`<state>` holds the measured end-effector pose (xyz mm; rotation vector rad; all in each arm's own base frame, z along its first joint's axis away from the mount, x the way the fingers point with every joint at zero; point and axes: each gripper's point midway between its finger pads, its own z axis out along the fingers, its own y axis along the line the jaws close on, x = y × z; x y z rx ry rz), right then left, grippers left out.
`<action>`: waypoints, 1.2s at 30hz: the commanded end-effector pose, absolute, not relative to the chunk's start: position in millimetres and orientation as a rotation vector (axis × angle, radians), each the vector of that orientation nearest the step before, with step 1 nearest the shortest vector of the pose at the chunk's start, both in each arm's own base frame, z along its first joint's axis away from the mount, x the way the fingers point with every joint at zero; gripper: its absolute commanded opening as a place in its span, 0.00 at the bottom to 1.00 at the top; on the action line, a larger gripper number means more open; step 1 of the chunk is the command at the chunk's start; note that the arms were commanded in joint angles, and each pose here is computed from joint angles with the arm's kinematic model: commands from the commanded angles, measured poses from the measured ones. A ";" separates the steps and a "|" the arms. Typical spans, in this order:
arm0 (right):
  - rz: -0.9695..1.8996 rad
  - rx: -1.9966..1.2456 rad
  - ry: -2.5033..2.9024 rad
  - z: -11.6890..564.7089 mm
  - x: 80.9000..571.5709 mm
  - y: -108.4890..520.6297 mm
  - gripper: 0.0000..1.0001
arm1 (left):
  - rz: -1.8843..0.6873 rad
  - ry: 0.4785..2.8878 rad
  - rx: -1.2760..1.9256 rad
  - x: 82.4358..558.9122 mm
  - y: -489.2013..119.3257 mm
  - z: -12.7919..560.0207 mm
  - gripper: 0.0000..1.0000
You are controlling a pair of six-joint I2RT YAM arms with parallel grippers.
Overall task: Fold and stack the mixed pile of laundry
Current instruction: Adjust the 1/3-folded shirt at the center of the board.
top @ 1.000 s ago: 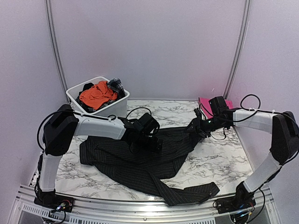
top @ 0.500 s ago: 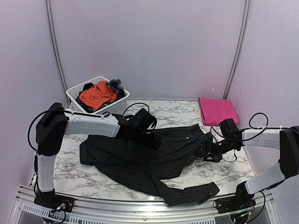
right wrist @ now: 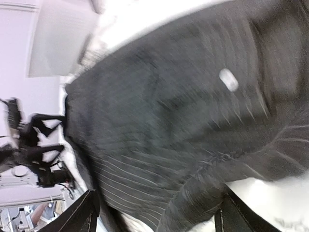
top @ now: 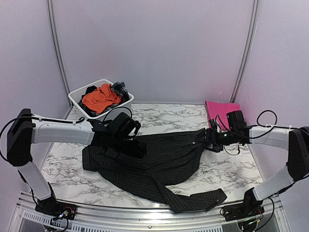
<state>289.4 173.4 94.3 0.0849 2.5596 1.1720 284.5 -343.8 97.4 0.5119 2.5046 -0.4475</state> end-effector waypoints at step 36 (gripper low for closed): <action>0.982 0.238 2.677 69.2 245.9 139.1 0.36 | -0.268 2.723 0.307 263.9 -254.2 48.5 0.87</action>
